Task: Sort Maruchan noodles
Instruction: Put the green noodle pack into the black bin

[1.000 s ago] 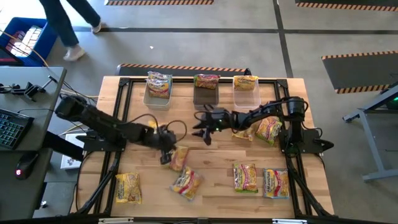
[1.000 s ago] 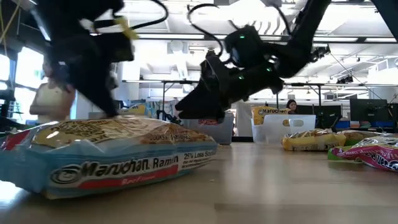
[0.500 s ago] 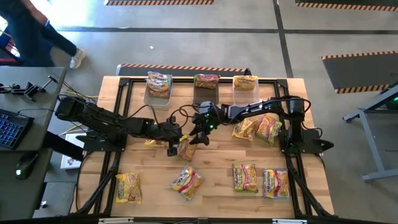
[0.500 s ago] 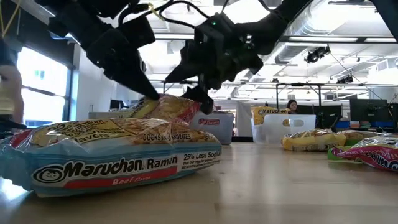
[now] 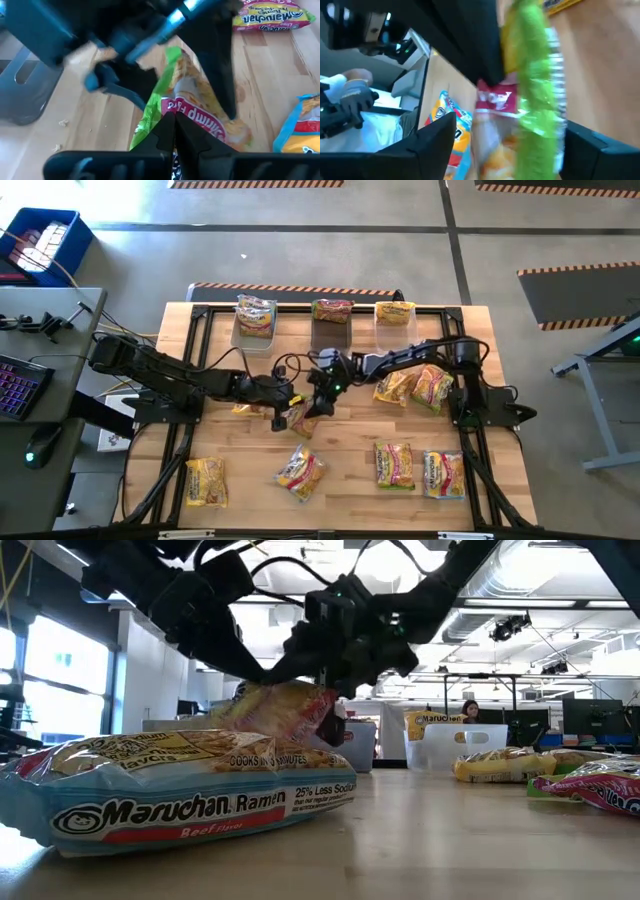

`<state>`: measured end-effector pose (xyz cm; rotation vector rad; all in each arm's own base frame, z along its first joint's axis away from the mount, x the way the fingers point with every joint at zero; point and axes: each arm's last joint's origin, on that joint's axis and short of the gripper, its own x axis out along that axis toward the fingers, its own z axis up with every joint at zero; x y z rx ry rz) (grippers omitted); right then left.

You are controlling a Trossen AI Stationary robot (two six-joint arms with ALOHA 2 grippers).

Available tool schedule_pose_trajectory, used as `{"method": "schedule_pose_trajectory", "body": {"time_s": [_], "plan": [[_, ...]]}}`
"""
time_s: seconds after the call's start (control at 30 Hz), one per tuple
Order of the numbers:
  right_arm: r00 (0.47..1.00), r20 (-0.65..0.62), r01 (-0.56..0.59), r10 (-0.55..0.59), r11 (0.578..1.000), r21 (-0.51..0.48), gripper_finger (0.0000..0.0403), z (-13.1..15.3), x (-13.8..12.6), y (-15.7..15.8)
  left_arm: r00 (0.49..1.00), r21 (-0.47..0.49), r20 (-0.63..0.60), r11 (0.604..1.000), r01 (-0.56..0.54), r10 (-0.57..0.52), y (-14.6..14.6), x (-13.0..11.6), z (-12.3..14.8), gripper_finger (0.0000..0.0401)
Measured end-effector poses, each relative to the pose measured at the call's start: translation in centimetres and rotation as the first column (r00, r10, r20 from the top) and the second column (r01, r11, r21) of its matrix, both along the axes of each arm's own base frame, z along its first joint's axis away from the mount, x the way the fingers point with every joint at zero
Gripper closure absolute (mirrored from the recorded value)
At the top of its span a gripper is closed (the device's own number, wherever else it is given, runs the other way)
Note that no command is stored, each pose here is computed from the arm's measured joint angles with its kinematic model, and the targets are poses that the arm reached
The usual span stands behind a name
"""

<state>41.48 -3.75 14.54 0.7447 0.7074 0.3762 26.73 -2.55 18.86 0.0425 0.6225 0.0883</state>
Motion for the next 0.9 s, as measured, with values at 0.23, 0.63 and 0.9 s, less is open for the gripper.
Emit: {"method": "schedule_pose_trajectory", "body": {"time_s": [0.23, 0.63, 0.9], "plan": [[0.999, 0.025, 0.021, -0.020, 0.999, -0.025, 0.0208, -0.3, 0.4, 0.3, 1.000, -0.016, 0.010, 1.000, 0.021, -0.020, -0.1, 0.0, 0.2, 0.0401], [0.982, 0.188, 0.022, -0.010, 0.998, -0.063, 0.0289, 0.9, 0.9, -0.6, 0.978, -0.060, 0.190, 0.995, -0.082, 0.092, 1.4, -4.5, 5.6, 0.0353], [0.956, 0.293, 0.068, 0.002, 0.971, -0.229, 0.0290, 5.9, -1.1, -3.3, 0.863, -0.197, 0.477, 0.977, -0.081, 0.168, 1.8, -8.7, 3.8, 0.0330]]}}
